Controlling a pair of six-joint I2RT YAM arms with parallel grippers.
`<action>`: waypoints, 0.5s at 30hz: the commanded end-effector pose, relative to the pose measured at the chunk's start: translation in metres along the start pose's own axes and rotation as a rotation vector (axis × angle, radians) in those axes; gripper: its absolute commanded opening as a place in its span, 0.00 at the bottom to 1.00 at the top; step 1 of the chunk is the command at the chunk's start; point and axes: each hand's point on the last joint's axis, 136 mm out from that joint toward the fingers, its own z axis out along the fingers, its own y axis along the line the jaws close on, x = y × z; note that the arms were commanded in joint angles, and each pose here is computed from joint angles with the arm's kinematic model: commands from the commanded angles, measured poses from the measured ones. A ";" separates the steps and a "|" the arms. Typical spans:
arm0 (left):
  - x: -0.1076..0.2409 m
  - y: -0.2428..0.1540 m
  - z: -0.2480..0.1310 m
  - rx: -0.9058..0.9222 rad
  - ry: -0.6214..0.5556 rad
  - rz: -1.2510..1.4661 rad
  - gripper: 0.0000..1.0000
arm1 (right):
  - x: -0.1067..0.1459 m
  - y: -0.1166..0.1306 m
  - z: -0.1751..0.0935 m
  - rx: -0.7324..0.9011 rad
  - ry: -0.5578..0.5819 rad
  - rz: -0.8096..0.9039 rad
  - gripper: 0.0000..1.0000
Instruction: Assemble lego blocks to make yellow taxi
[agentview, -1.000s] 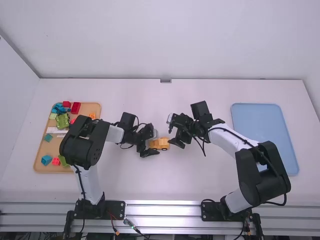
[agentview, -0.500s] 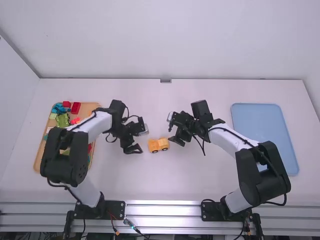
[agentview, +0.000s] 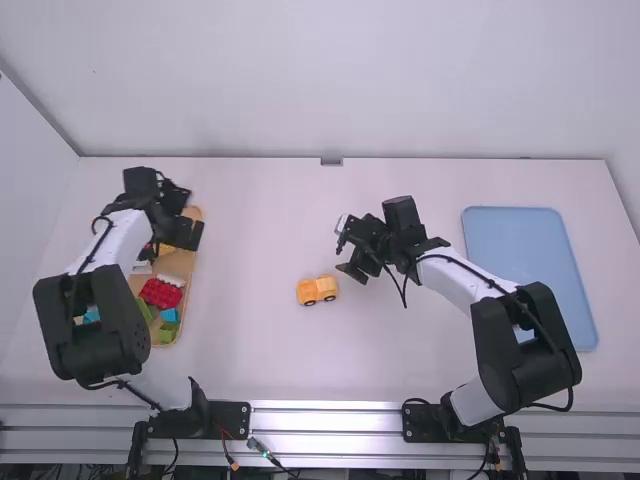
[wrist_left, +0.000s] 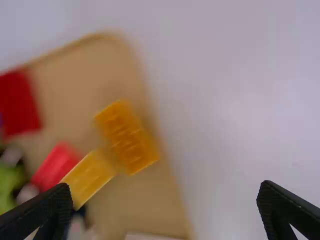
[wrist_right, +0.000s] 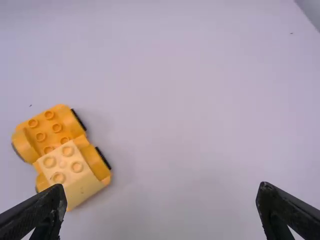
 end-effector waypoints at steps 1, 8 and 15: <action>0.010 0.033 -0.011 -0.066 0.008 -0.376 0.99 | -0.008 -0.011 -0.004 0.041 -0.010 0.030 0.99; 0.015 0.073 -0.034 0.003 0.053 -0.408 0.99 | -0.012 -0.011 -0.003 0.044 -0.023 0.016 0.99; -0.006 0.084 -0.043 0.076 0.151 0.042 0.99 | -0.010 -0.020 -0.007 0.067 -0.004 0.049 0.99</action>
